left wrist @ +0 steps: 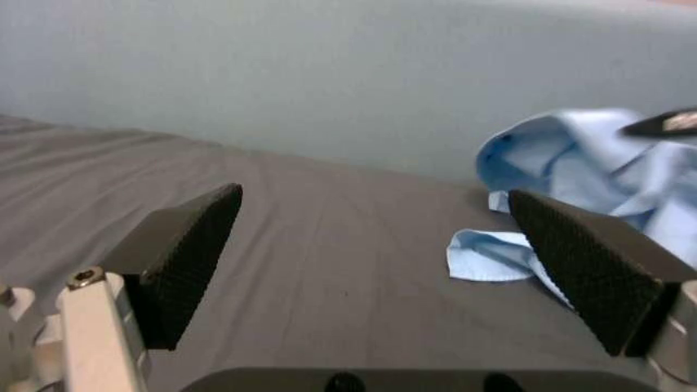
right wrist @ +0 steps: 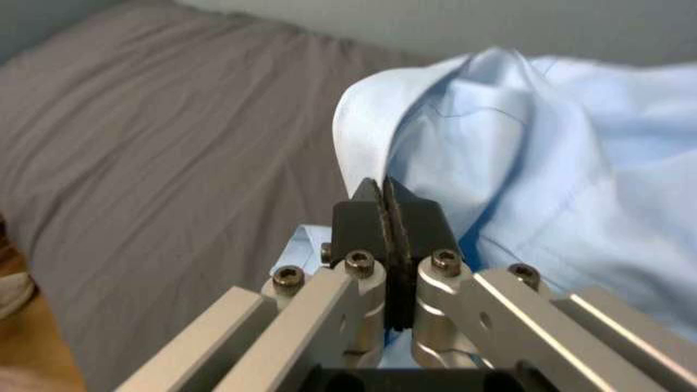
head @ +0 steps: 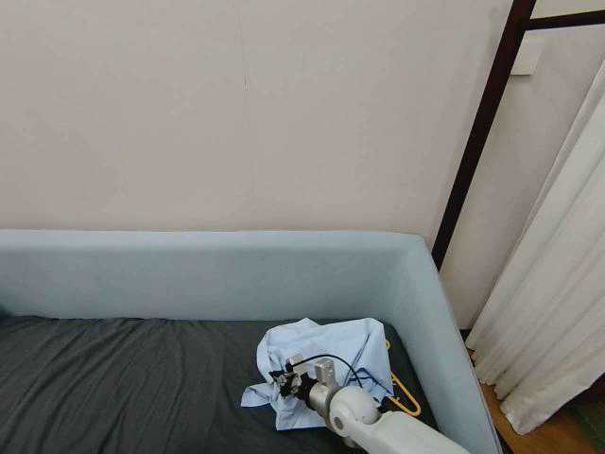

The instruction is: Pick up the clothes from the sofa and hang them on the clothes hanger.

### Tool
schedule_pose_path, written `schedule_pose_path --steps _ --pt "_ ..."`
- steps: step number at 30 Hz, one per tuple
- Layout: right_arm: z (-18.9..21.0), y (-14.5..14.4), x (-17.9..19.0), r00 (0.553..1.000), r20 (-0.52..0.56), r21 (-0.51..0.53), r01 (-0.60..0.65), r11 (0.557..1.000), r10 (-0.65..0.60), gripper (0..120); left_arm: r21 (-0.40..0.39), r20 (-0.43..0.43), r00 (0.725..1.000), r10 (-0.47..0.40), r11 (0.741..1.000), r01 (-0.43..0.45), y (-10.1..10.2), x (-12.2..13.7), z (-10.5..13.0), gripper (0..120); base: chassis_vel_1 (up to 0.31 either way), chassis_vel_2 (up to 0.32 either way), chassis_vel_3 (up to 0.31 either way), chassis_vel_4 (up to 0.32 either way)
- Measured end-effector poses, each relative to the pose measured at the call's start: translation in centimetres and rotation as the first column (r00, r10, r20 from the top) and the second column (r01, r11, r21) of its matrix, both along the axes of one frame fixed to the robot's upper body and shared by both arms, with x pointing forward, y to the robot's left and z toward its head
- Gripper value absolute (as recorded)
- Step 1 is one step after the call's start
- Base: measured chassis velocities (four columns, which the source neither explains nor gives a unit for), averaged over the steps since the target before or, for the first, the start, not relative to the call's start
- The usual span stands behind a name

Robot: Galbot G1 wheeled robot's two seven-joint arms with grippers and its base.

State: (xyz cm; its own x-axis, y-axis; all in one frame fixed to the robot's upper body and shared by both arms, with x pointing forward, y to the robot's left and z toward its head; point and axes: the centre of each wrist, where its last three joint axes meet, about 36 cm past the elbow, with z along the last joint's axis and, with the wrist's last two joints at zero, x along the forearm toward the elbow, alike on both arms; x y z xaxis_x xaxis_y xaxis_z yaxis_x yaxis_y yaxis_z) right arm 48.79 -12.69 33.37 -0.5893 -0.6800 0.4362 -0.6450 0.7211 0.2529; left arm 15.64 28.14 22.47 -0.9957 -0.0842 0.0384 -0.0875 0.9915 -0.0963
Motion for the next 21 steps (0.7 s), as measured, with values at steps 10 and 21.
schedule_pose_path --steps 10,21 --pt "9.1 -8.8 -2.3 0.993 0.117 -0.002 -0.024 1.0 0.024 0 -0.002 0.02 0.999 -0.04 0.999 0.04 -0.3 2.5 1.9 97 0.0 0.0 0.0 0.0" --pt "14.3 -13.9 -4.1 0.976 0.216 -0.01 -0.029 1.0 0.03 0 -0.011 0.038 0.988 -0.15 0.989 0.151 -0.8 7.2 3.7 97 0.0 0.0 0.0 0.0"
